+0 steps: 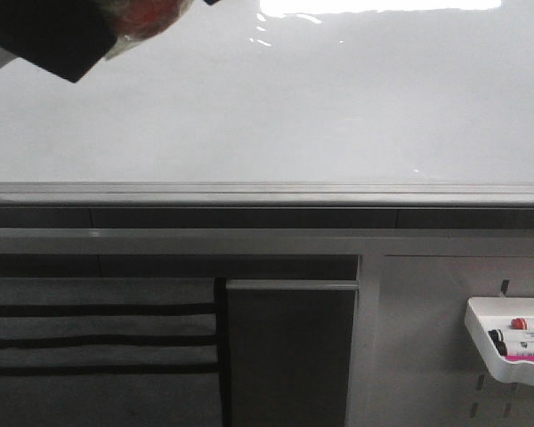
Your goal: Write number 3 on whiteboard
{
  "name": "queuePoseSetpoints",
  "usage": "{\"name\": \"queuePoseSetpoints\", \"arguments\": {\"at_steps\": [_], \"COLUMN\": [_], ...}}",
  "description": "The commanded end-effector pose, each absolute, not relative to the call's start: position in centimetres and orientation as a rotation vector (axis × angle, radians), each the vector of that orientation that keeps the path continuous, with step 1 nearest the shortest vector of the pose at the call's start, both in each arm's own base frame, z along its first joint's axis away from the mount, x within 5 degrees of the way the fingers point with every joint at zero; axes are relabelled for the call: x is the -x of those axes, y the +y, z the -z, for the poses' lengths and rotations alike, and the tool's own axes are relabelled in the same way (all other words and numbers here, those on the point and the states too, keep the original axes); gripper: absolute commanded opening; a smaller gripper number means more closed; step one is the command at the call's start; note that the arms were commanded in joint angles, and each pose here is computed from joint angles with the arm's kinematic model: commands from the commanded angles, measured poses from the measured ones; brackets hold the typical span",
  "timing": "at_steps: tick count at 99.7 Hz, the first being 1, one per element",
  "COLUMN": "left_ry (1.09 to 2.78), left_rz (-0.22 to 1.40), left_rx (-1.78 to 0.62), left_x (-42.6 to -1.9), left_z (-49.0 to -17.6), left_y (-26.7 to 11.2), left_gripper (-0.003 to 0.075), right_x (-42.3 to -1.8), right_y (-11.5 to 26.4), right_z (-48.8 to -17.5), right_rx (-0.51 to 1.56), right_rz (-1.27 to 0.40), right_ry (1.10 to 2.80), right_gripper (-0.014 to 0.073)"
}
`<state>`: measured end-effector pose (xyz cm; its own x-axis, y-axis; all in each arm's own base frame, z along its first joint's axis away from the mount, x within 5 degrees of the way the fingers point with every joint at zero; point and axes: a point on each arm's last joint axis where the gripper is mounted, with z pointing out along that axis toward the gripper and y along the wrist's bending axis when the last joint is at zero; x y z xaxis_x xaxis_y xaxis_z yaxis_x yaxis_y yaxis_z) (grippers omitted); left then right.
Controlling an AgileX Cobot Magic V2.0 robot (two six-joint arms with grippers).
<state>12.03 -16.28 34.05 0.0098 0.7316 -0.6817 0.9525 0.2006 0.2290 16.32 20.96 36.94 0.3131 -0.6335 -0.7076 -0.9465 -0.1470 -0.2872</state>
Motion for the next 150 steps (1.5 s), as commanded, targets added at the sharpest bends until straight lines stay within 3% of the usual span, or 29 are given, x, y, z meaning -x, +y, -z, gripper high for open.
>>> {"name": "queuePoseSetpoints", "arguments": {"at_steps": [1,28,48,71,81,97,104,127,129,150], "left_ry": [1.695,1.695,1.696,1.697,1.690,1.678,1.672,1.665,1.698,1.803], "left_rz": [0.423,0.423,0.423,0.417,0.412,0.400,0.398,0.340,0.333,0.345], "left_rx": [-1.502,-1.502,-1.504,-1.504,-1.501,-1.495,-1.482,-1.341,-1.276,-1.048], "left_x": [-12.0,-12.0,-12.0,-12.1,-12.1,-12.0,-11.9,-10.9,-10.9,-10.8], "left_z": [-35.9,-35.9,-35.9,-35.9,-36.0,-36.3,-36.6,-38.3,-38.5,-38.0], "left_y": [-16.5,-16.5,-16.5,-16.5,-16.4,-16.3,-16.0,-13.7,-13.1,-10.8], "left_gripper": [-0.0020,-0.0020,-0.0020,-0.0008,0.0102,0.0409,0.0487,0.0501,0.0501,0.0501], "right_x": [-15.9,-15.8,-15.8,-15.8,-15.8,-15.4,-15.1,-14.4,-14.2,-14.0], "right_y": [21.0,21.1,21.0,21.0,21.0,20.4,19.9,16.5,15.5,11.3], "right_z": [-39.0,-39.1,-39.1,-39.0,-39.1,-39.9,-40.5,-42.0,-42.3,-41.5], "right_rx": [1.794,1.783,1.785,1.787,1.785,1.741,1.701,1.495,1.404,0.956], "right_rz": [-0.581,-0.606,-0.605,-0.606,-0.605,-0.586,-0.567,-0.384,-0.360,-0.329], "right_ry": [1.337,1.339,1.339,1.339,1.337,1.335,1.360,1.595,1.681,1.976], "right_gripper": [0.0167,0.0159,0.0007,-0.0024,-0.0024,-0.0024,-0.0024,-0.0024,-0.0024,-0.0024]}}
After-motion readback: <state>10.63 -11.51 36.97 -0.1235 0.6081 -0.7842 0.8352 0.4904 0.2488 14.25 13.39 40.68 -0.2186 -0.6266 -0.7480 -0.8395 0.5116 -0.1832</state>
